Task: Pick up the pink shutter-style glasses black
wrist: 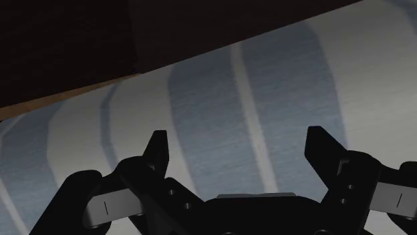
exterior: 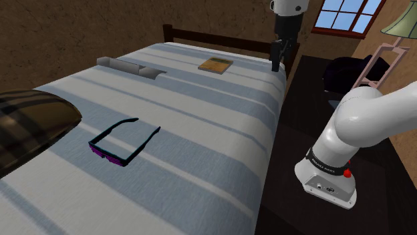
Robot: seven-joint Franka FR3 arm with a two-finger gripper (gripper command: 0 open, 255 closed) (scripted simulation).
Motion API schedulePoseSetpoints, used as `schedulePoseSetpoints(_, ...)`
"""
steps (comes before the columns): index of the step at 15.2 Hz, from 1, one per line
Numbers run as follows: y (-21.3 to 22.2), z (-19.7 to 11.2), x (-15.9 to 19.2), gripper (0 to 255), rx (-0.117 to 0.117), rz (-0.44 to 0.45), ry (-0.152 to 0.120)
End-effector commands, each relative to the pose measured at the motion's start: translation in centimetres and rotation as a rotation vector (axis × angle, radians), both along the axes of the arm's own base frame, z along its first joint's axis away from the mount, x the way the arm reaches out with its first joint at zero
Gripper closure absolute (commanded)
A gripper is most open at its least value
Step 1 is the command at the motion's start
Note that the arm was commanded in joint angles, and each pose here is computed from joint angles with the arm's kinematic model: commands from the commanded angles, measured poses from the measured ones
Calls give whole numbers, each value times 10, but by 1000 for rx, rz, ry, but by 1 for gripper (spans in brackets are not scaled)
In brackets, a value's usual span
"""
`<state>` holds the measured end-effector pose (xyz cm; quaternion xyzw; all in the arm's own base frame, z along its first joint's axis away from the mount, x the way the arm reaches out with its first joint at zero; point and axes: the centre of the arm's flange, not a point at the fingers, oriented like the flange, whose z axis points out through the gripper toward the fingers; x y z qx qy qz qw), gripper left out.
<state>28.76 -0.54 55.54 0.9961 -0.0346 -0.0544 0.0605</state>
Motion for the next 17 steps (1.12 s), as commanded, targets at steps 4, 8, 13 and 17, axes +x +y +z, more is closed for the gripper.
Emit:
schedulePoseSetpoints(4,34,-8,17,0,4,18,-9)
schedulePoseSetpoints(8,80,-18,38,0,10,42,-20)
schedulePoseSetpoints(13,138,-30,63,0,17,73,-34)
schedulePoseSetpoints(17,184,-39,82,0,22,97,-46)
